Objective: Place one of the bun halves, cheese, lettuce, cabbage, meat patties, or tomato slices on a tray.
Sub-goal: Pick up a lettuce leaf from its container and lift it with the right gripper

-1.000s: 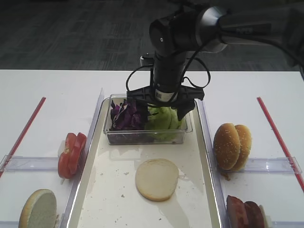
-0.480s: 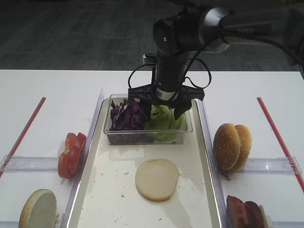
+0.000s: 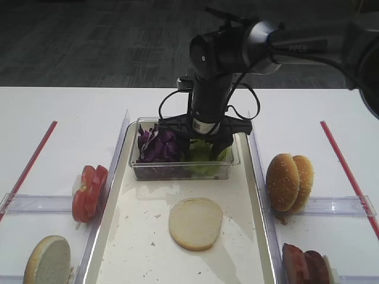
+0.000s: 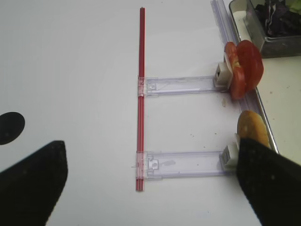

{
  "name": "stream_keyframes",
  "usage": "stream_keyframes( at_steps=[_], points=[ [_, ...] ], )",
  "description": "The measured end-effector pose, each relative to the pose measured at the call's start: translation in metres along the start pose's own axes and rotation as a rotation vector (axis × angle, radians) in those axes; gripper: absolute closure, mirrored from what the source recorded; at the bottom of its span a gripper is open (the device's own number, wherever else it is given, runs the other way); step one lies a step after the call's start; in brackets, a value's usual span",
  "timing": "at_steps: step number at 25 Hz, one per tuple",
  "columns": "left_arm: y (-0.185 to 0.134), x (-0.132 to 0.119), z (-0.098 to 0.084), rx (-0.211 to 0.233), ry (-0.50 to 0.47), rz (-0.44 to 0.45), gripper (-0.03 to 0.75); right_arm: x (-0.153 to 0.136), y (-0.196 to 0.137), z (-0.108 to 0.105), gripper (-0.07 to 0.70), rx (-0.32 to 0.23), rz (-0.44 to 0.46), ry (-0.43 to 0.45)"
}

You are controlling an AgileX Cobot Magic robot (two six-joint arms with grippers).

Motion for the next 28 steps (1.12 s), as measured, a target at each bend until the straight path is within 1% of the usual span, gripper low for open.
stream_keyframes(
  at_steps=[6, 13, 19, 22, 28],
  points=[
    [0.000, 0.000, 0.000, 0.000, 0.000, 0.000, 0.044, -0.002, 0.000, 0.000, 0.232, -0.001, 0.004, -0.001],
    [0.000, 0.000, 0.000, 0.000, 0.000, 0.000, 0.044, -0.002, 0.000, 0.000, 0.281, 0.001, 0.004, -0.001],
    [0.000, 0.000, 0.000, 0.000, 0.000, 0.000, 0.044, -0.002, -0.001, -0.001, 0.290, 0.006, 0.010, -0.010],
    [0.000, 0.000, 0.000, 0.000, 0.000, 0.000, 0.044, 0.000, -0.001, -0.003, 0.307, 0.012, 0.016, -0.024],
    [0.000, 0.000, 0.000, 0.000, 0.000, 0.000, 0.044, 0.018, 0.012, 0.005, 0.316, 0.024, -0.027, -0.010]
  ],
)
Point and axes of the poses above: a point on each arm's last joint axis where the gripper is mounted, x pointing back along that axis away from the gripper, z along the wrist's bending axis when the last joint is at zero, y = z × x, the point moved 5 cm from there along -x, pointing out along that axis toward the gripper, and after that the axes turned 5 degrees about -x, right-handed, at the moved point
